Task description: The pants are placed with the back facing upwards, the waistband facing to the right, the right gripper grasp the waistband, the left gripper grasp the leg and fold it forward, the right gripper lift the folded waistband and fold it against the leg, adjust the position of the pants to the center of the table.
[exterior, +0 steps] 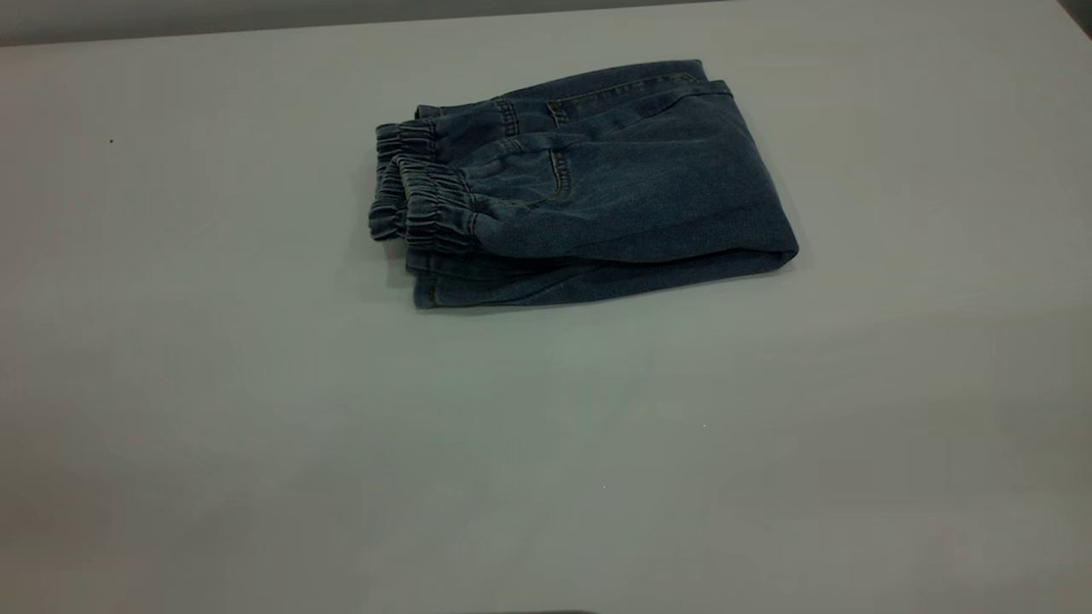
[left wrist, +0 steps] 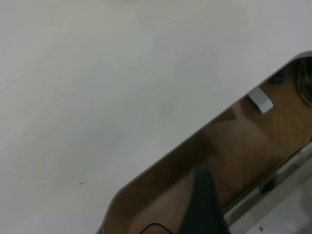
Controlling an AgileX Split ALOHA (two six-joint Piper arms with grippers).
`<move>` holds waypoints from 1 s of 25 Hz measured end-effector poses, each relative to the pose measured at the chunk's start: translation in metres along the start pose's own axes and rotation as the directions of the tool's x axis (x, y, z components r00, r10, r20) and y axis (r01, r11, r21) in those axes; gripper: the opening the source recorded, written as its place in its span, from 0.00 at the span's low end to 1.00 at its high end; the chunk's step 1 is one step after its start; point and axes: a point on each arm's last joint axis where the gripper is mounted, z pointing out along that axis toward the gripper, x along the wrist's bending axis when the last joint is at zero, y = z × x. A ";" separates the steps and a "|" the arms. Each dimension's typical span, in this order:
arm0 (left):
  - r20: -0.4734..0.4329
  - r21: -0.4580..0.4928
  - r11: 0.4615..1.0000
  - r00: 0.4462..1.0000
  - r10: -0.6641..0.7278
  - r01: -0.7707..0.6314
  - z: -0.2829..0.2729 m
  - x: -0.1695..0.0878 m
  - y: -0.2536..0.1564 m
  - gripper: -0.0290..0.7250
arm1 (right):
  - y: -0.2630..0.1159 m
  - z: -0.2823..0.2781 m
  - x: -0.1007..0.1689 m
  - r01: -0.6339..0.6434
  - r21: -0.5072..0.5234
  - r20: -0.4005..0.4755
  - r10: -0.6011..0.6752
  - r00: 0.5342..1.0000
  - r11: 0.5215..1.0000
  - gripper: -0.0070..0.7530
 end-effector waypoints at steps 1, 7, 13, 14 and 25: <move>0.000 0.000 1.000 1.000 0.000 0.000 0.000 0.000 0.000 0.70 | 0.000 0.000 0.000 0.000 0.000 0.000 0.000 1.000 1.000 0.79; 0.000 0.000 1.000 1.000 0.000 0.000 0.000 0.000 0.000 0.70 | 0.000 0.000 0.000 0.000 0.000 0.000 0.000 1.000 1.000 0.79; -0.105 -0.007 0.994 0.989 -0.105 0.105 -0.001 0.003 -0.001 0.70 | 0.000 0.000 0.000 0.000 0.000 0.000 0.000 1.000 1.000 0.79; -0.149 -0.016 0.989 0.978 -0.146 0.145 -0.001 0.004 -0.001 0.70 | 0.000 0.000 0.000 0.000 0.000 0.000 0.000 1.000 1.000 0.79; -0.378 -0.257 0.929 0.856 -0.352 0.268 -0.024 -0.005 -0.020 0.70 | 0.000 0.001 0.000 -0.032 -0.004 0.049 0.032 0.998 0.999 0.79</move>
